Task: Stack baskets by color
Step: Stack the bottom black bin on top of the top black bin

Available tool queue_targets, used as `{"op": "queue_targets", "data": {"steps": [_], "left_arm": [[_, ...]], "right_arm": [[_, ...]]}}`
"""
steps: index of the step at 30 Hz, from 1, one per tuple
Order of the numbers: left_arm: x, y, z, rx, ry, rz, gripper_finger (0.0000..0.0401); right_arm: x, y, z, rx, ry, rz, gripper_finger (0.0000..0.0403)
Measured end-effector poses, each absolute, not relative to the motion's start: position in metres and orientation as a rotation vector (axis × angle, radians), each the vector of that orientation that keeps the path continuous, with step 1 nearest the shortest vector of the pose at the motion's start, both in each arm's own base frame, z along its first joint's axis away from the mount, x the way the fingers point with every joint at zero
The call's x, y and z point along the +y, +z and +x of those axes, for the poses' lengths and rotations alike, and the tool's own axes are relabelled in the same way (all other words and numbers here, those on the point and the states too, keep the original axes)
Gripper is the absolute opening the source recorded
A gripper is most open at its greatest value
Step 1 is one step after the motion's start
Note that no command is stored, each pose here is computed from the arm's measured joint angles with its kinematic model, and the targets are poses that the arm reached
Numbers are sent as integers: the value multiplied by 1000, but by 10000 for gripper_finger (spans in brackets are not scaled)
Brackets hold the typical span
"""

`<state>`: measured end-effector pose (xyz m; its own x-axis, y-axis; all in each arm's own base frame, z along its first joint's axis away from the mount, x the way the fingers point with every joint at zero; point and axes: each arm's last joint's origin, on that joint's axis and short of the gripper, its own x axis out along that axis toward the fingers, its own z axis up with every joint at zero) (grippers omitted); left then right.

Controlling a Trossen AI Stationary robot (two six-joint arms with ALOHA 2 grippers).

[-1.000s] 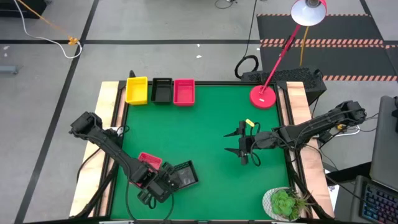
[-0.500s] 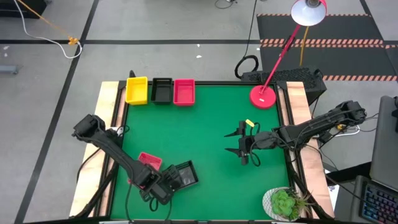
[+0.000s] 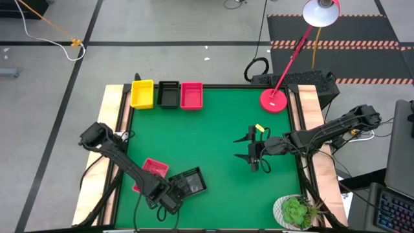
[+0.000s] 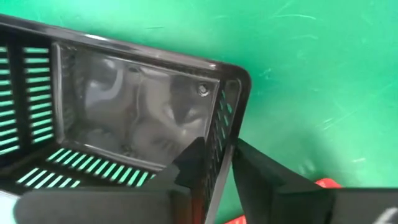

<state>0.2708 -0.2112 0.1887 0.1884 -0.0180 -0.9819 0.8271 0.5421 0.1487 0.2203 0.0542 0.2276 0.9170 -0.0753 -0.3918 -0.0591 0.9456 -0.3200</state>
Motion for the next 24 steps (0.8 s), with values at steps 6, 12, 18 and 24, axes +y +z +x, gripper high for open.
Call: {"op": "queue_targets", "data": {"steps": [6,12,18,24], "left_arm": [[-209,189,273,1246,-695,818,26],[-207,189,275,1239,-663,822,20],[-205,190,279,1207,-622,848,27],[-201,190,285,1188,-588,828,11]], "right_arm": [[54,228,220,412,-8,-334,249],[54,228,220,412,-9,-334,249],[54,228,220,412,-9,-334,249],[54,228,220,412,-9,-334,249]]}}
